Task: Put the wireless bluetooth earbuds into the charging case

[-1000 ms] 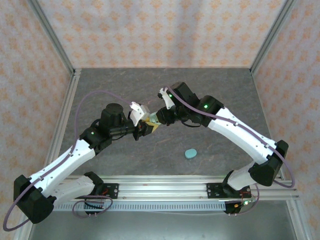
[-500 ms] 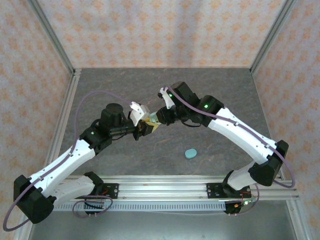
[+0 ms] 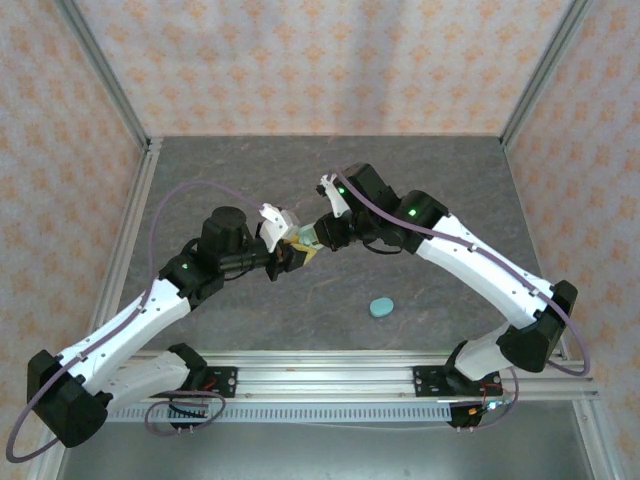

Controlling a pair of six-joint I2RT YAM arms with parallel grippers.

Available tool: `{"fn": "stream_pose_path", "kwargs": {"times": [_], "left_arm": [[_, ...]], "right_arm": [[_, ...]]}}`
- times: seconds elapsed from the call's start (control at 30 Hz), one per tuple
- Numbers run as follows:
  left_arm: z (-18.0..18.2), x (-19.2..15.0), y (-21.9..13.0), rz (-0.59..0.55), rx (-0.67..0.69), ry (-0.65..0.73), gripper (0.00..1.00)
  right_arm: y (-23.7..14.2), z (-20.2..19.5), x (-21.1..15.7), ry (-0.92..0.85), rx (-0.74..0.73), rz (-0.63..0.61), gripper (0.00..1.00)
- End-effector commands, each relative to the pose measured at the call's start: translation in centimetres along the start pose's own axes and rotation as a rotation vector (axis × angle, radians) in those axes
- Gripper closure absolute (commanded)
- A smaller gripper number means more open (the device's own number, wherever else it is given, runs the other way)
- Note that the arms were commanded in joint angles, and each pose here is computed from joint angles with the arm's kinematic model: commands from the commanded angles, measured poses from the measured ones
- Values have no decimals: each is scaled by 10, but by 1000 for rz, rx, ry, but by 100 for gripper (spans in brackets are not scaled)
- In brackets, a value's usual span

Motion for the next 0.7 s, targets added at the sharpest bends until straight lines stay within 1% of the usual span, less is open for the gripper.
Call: {"fn": "stream_pose_path", "kwargs": {"times": [0.0, 0.17, 0.67], "left_arm": [[-3, 13, -2, -58, -17, 28, 100], [-3, 13, -2, -58, -16, 28, 100], [-3, 13, -3, -59, -11, 29, 100]], "right_arm": [[-6, 23, 6, -14, 112, -25, 82], [-8, 31, 6, -10, 168, -38, 82], [-6, 46, -1, -20, 279, -13, 80]]}}
Point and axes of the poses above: each hand's point on the last joint's axis, 136 mm out from that joint toward the fingers, its own y axis out along the fingers, its own z axis along the line the jaws close on, x = y × z, the point moved 2 cm from there along -y, back along the fingers, and after that the axes turned 1 degree about -y, right-handed, at the moved point
